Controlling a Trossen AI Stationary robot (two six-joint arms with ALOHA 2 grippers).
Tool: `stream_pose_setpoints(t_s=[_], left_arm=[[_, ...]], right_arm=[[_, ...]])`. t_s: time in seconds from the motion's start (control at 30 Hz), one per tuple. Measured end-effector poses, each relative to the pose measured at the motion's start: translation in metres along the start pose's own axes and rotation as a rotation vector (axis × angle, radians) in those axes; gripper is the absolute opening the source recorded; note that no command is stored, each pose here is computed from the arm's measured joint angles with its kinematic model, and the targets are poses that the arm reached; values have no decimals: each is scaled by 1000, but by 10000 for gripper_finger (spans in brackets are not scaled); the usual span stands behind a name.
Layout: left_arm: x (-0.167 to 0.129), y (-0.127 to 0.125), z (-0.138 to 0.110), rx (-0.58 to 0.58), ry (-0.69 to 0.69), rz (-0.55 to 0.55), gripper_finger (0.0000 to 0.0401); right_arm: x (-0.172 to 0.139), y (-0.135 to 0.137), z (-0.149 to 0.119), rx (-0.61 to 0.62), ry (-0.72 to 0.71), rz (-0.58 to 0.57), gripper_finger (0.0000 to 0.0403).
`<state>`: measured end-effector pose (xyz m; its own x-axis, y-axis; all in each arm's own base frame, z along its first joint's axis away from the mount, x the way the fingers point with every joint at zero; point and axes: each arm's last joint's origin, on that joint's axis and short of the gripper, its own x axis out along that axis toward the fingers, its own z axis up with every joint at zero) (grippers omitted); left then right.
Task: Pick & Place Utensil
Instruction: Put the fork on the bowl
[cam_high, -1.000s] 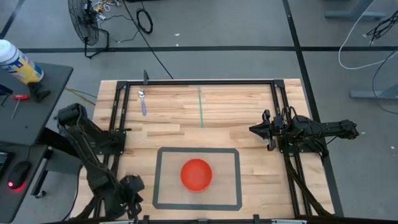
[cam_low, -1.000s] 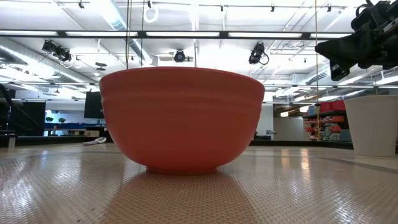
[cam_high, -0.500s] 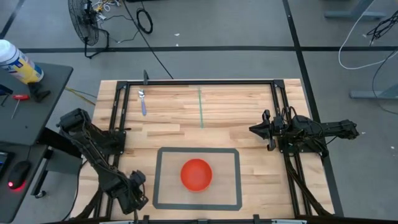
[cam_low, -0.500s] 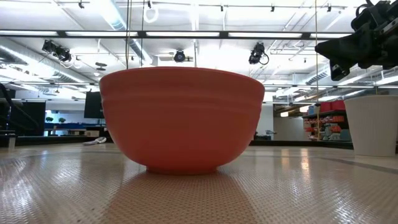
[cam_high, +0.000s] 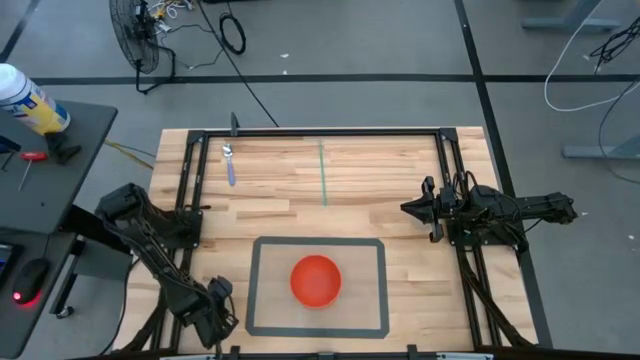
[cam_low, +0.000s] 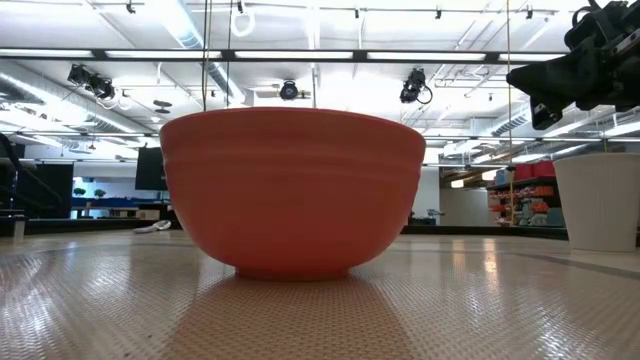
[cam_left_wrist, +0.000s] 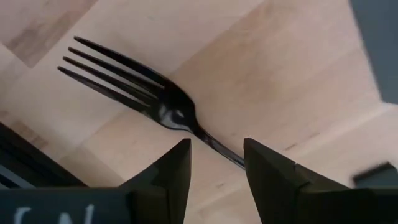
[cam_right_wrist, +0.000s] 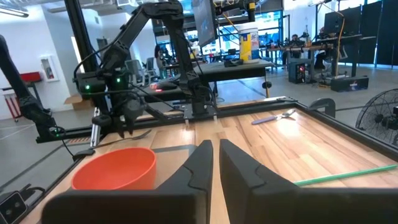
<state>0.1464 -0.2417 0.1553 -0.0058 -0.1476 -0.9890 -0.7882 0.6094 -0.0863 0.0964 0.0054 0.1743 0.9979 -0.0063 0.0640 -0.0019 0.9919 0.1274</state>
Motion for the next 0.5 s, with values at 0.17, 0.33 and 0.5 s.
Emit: stream_pose_setpoints(t_s=[0.17, 0.33, 0.5], left_arm=[[9, -1, -1, -6, 43, 45, 154], [13, -1, -2, 9, 48, 59, 154], [13, -2, 0, 24, -16, 32, 142]], right_arm=[[0, 0, 0, 0, 0, 0, 35], [0, 0, 0, 0, 0, 0, 35], [0, 0, 0, 0, 0, 0, 35]])
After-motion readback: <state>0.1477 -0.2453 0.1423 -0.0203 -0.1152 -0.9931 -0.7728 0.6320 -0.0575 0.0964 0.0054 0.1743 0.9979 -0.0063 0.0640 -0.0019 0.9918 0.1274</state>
